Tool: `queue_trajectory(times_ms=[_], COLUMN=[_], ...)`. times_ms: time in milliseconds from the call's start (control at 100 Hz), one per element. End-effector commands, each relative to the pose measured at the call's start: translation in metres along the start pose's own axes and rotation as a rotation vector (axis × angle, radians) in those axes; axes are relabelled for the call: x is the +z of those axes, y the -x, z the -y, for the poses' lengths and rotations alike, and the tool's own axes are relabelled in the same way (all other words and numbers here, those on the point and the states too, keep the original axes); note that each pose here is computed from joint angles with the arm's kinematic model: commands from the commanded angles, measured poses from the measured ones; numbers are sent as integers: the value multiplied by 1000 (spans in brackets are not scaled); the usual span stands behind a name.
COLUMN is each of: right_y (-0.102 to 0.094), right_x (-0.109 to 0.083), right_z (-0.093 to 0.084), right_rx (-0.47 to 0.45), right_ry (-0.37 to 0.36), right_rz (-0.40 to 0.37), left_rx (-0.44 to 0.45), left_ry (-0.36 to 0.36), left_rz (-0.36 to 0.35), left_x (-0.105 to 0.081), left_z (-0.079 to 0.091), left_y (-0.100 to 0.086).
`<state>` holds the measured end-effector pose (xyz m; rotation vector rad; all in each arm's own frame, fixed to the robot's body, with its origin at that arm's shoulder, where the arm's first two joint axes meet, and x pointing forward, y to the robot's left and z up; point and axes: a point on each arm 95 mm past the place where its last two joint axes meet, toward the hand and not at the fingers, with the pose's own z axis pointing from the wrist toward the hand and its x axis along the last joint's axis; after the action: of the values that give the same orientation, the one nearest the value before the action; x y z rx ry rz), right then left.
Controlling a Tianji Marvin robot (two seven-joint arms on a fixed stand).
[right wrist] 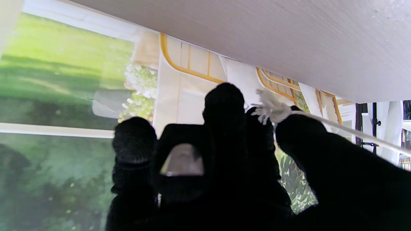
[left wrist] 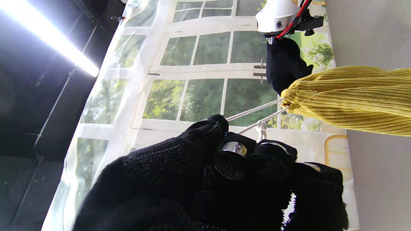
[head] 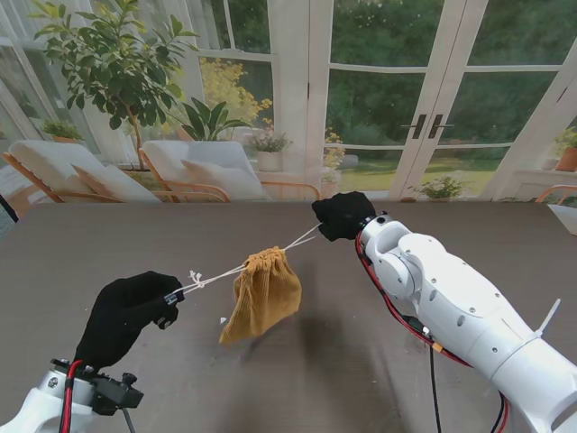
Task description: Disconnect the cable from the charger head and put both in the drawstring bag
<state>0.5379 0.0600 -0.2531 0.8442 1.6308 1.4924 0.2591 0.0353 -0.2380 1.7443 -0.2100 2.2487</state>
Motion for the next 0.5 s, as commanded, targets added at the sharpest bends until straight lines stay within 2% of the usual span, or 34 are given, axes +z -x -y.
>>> queue_trajectory(times_ms=[0, 490], right_y=[14, 27], right_x=[-2, -2], right_z=[8, 16], right_rx=[-13, -19], right_ry=[-38, -71], right_rz=[31, 55], left_rx=[-3, 11], left_ry=[9, -4], left_rz=[-16, -1], left_x=[1, -3], left_z=[-4, -2], left_y=[-7, -8])
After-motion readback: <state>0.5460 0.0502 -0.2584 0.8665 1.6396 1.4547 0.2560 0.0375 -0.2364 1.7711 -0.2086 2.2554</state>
